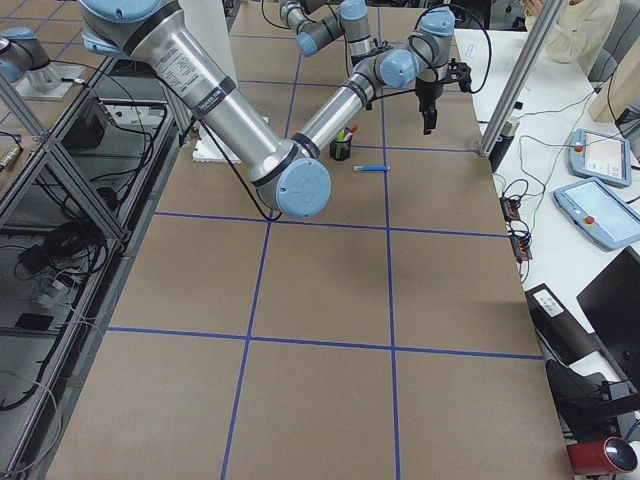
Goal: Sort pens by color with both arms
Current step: 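Set the blue marker on the table beyond the cup, release, while left arm approaches, then reach the left gripper into the cup and grasp the red-capped marker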
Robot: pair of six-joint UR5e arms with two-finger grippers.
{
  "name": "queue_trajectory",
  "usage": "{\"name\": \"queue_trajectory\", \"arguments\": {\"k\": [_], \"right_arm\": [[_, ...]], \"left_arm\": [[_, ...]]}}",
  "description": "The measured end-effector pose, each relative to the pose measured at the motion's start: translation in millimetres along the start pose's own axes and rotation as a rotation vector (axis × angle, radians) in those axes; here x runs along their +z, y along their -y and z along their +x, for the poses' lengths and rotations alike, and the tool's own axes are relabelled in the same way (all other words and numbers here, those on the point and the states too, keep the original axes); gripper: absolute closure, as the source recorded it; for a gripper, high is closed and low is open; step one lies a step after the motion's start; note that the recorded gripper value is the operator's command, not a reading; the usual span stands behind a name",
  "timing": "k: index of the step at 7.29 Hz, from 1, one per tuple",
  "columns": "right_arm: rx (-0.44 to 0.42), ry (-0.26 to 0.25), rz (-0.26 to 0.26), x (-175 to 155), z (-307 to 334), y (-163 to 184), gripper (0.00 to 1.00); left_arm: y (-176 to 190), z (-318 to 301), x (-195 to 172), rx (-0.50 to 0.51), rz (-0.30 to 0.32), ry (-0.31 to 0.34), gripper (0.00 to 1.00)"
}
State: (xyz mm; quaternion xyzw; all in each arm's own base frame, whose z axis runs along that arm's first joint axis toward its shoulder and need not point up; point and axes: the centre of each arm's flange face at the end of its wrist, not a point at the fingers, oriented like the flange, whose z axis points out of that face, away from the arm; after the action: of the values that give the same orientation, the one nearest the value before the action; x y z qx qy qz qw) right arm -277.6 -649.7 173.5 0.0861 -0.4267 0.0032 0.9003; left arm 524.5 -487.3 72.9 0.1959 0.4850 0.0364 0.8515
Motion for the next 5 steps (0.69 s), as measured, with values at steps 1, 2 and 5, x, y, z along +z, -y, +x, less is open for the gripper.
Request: {"name": "queue_trajectory", "arguments": {"k": [1,2,5], "right_arm": [[0.005,-0.002,-0.001,1,1,0,0.01],[0.007,-0.004,-0.002,2,2,1,0.01],[0.009,-0.011,-0.005,6,6,3,0.01]], "left_arm": [[-1,10,12,0.023,-0.013,0.012,0.13],[0,16,20,0.044,-0.023,0.020,0.15],[-7,18,37,0.111,-0.053,0.035,0.17]]}}
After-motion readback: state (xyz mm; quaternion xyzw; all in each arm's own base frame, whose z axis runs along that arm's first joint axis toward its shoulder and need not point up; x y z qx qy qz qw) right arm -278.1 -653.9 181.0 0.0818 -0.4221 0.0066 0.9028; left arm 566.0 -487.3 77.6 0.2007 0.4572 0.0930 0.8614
